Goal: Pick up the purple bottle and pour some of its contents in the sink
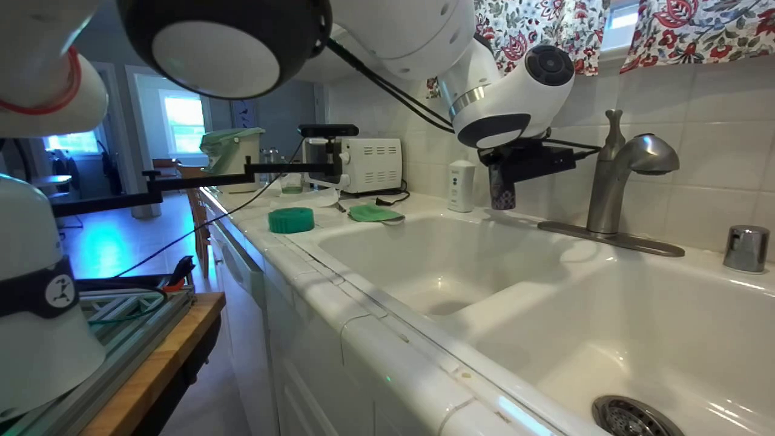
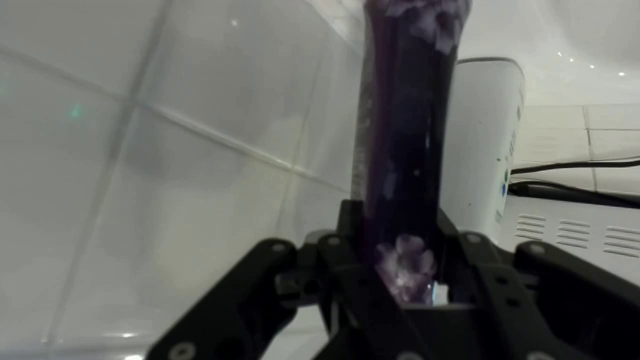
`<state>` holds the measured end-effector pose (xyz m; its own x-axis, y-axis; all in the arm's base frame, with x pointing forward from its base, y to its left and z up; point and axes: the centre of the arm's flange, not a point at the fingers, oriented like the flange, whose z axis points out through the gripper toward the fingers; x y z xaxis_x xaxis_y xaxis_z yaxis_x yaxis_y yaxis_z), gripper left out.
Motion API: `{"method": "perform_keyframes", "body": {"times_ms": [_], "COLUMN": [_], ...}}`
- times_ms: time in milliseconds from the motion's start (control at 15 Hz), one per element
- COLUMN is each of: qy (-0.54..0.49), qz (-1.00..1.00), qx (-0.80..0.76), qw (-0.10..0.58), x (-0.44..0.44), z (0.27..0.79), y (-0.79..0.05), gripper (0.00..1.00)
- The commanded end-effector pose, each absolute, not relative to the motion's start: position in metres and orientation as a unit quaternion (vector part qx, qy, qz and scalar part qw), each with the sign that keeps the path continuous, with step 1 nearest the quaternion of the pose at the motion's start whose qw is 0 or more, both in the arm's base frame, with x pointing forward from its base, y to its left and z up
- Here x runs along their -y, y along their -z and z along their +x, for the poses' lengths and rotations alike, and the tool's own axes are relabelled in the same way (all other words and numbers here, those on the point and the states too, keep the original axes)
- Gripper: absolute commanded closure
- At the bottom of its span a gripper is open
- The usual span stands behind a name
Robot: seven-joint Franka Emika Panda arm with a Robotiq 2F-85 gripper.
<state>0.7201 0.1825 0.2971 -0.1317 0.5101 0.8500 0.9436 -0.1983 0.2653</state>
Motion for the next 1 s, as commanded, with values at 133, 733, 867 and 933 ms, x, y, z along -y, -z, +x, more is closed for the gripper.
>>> {"method": "perform_keyframes", "body": {"times_ms": [133, 733, 867, 933], "qy": [0.489, 0.481, 0.480, 0.478], "qz": [-0.584, -0.574, -0.571, -0.570], "qx": [0.594, 0.594, 0.596, 0.597], "qw": [0.261, 0.293, 0.297, 0.299], "x": [-0.187, -0.188, -0.188, -0.188], "z": [0.739, 0.752, 0.754, 0.756], "y": [-0.289, -0.268, -0.266, -0.264], "gripper": [0.90, 0.90, 0.90, 0.90]}}
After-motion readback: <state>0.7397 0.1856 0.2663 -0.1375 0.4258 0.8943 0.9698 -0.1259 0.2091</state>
